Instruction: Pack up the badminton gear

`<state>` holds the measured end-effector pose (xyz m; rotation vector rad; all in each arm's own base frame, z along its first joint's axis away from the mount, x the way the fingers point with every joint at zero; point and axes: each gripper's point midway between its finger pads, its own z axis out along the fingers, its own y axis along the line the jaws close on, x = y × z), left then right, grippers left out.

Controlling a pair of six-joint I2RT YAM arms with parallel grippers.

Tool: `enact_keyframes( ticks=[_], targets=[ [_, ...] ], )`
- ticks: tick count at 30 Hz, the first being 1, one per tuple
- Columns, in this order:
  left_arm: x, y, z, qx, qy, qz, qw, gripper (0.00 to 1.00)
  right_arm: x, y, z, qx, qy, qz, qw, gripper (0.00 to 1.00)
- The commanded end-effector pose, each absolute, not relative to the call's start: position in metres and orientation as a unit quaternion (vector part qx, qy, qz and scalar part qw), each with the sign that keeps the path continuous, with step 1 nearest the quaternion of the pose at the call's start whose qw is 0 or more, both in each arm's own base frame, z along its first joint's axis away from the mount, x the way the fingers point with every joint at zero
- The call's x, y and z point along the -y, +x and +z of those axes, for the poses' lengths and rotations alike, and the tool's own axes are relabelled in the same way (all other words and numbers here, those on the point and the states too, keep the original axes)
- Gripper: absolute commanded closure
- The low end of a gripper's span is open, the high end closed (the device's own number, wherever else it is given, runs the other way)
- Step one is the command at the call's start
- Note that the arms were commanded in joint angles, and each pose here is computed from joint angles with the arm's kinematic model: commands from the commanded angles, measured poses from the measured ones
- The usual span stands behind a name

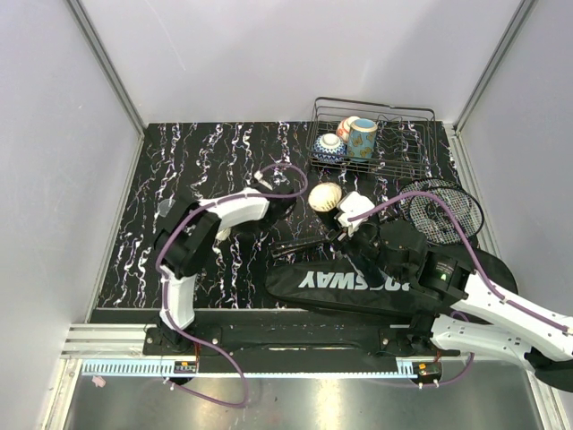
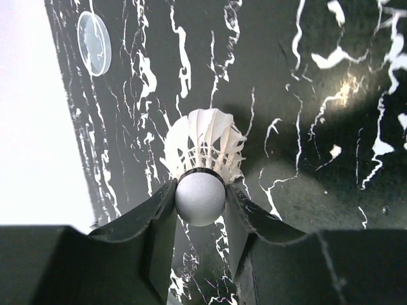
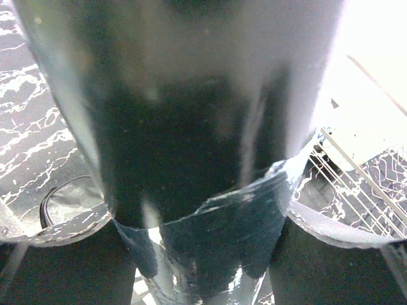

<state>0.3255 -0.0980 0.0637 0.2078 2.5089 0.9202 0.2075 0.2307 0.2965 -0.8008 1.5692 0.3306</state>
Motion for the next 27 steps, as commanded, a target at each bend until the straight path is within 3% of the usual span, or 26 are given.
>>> enact_keyframes(
  ticks=[1,4,5,9,17,20,27],
  targets=[
    [0.096,0.326,0.074,-0.885,0.092,0.394,0.231,0.50,-0.228,0.206,0.324,-0.663,-0.318,0.169,0.657,0.56],
    [0.114,0.322,0.074,-0.907,0.088,0.333,0.241,0.30,-0.227,0.205,0.324,-0.663,-0.317,0.170,0.657,0.56],
    [0.127,0.318,0.080,-0.924,0.086,0.279,0.246,0.19,-0.227,0.206,0.324,-0.663,-0.316,0.170,0.656,0.56],
    [0.172,0.314,0.098,-0.949,0.106,0.106,0.277,0.01,-0.230,0.206,0.322,-0.665,-0.320,0.169,0.653,0.56],
    [0.205,0.303,0.139,-0.947,0.097,-0.115,0.283,0.01,-0.233,0.206,0.321,-0.664,-0.325,0.171,0.651,0.56],
    [0.181,0.309,0.144,-0.941,0.036,-0.185,0.281,0.03,-0.232,0.206,0.320,-0.665,-0.326,0.171,0.650,0.56],
    [0.116,0.311,0.132,-0.921,-0.106,-0.237,0.290,0.05,-0.234,0.205,0.318,-0.666,-0.328,0.173,0.647,0.56]
  ],
)
